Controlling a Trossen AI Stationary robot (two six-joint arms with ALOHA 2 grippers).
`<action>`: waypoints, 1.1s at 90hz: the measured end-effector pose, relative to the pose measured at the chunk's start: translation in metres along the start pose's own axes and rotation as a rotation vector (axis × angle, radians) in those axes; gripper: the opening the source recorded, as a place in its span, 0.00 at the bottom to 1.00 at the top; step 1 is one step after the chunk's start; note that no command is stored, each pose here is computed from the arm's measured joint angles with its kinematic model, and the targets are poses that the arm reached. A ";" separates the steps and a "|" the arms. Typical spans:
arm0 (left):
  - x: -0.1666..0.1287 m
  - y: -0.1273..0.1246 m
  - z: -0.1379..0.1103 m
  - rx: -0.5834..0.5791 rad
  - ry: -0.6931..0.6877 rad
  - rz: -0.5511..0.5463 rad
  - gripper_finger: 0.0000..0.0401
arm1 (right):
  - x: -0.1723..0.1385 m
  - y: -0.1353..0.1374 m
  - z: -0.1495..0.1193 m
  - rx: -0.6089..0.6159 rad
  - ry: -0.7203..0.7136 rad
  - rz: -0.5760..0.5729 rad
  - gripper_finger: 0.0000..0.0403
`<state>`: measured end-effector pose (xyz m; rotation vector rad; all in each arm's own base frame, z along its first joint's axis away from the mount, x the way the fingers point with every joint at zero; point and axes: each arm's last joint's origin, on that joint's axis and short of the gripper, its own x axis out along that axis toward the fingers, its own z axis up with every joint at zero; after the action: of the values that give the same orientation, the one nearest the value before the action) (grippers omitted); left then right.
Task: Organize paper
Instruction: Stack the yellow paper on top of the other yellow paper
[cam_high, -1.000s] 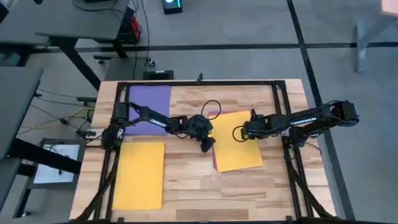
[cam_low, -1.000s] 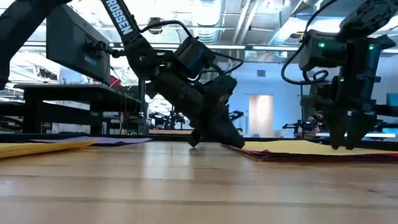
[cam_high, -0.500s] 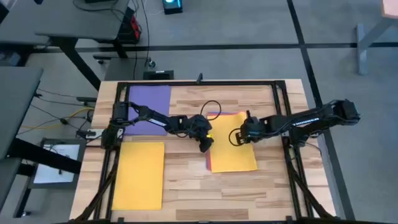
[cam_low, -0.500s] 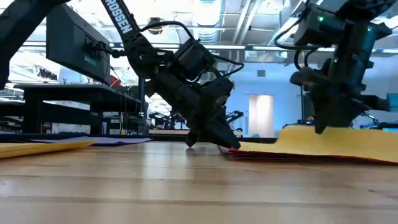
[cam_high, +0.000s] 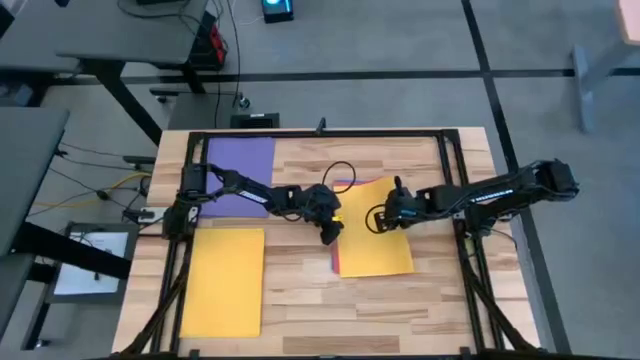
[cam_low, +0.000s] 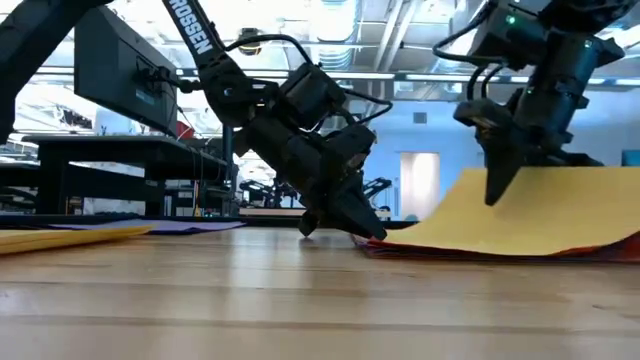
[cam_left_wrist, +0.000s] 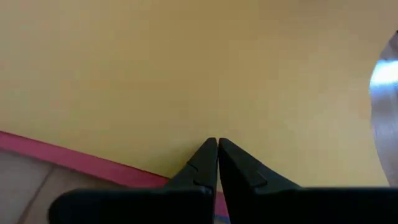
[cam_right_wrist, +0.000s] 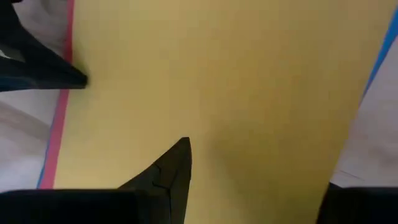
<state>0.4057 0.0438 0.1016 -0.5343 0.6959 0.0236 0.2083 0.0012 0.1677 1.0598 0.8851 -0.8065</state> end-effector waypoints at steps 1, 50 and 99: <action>0.000 0.000 0.000 0.000 0.000 0.000 0.00 | 0.000 0.000 0.000 -0.001 0.000 0.000 0.31; 0.000 0.000 0.000 0.007 0.002 0.001 0.00 | -0.026 -0.002 -0.003 0.000 0.168 -0.058 0.31; 0.000 0.000 -0.001 0.017 0.002 0.001 0.00 | -0.035 0.006 -0.008 0.056 0.287 -0.025 0.31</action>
<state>0.4054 0.0440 0.1009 -0.5176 0.6980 0.0183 0.1973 0.0151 0.1993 1.2360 1.1244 -0.7128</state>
